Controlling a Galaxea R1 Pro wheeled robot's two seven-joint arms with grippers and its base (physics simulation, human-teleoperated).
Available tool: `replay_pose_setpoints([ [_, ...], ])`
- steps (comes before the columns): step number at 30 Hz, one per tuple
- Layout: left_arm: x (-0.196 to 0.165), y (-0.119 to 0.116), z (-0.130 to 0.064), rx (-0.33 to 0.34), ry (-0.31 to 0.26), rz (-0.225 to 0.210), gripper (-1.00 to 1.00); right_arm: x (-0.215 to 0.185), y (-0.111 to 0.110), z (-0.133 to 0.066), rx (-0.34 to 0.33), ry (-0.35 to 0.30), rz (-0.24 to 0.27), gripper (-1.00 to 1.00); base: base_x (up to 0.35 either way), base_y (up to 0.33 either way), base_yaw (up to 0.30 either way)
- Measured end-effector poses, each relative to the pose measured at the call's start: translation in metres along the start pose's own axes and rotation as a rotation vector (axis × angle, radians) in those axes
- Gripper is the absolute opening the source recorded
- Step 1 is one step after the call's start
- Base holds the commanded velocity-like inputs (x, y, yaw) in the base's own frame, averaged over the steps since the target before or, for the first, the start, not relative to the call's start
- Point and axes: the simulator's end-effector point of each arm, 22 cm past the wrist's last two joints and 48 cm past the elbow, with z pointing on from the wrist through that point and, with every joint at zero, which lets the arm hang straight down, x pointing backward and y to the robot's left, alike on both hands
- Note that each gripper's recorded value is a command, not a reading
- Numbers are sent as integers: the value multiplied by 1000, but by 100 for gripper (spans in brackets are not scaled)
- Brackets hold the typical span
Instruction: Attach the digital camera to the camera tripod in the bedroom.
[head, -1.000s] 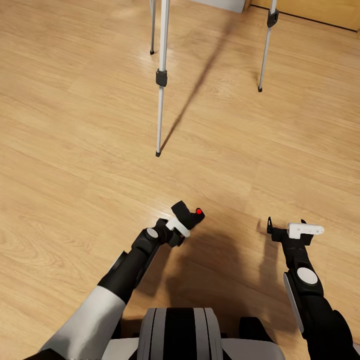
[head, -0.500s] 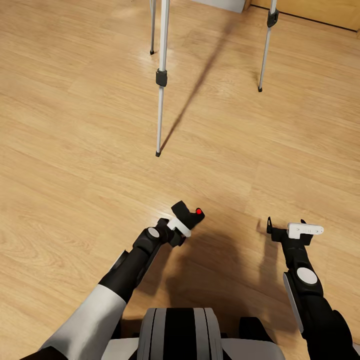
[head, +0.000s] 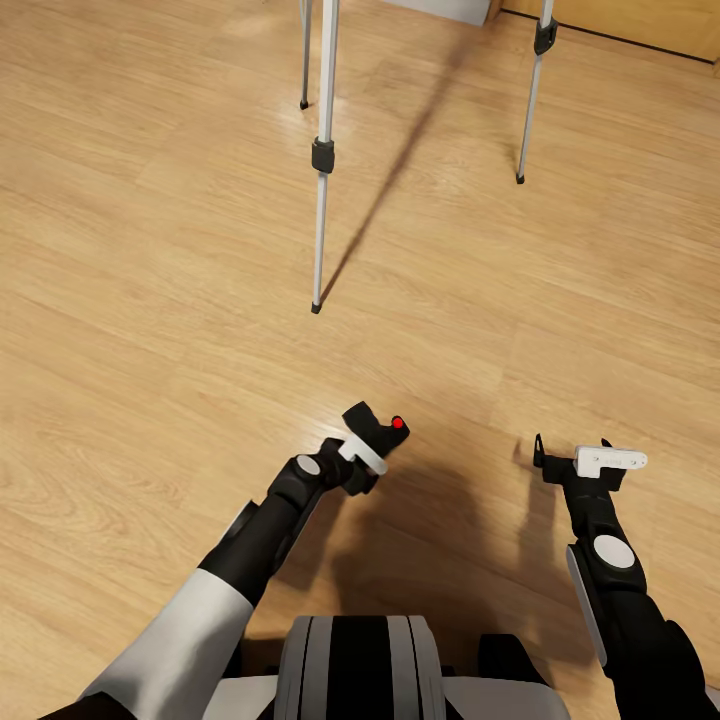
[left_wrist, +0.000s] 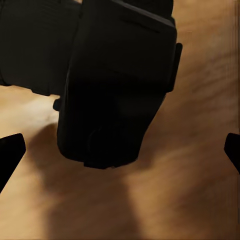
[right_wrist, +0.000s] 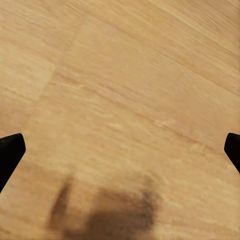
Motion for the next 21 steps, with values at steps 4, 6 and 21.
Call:
replay_pose_setpoints([
  [4,-2,-7,1,10,-1,19,100,0,0,0,0,0,0,100,0,0,0],
  [6,-2,-8,1,12,-1,24,100,0,0,0,0,0,0,100,0,0,0],
  [21,-3,-10,1,15,-1,30,100,0,0,0,1,0,0,100,90,0,0],
])
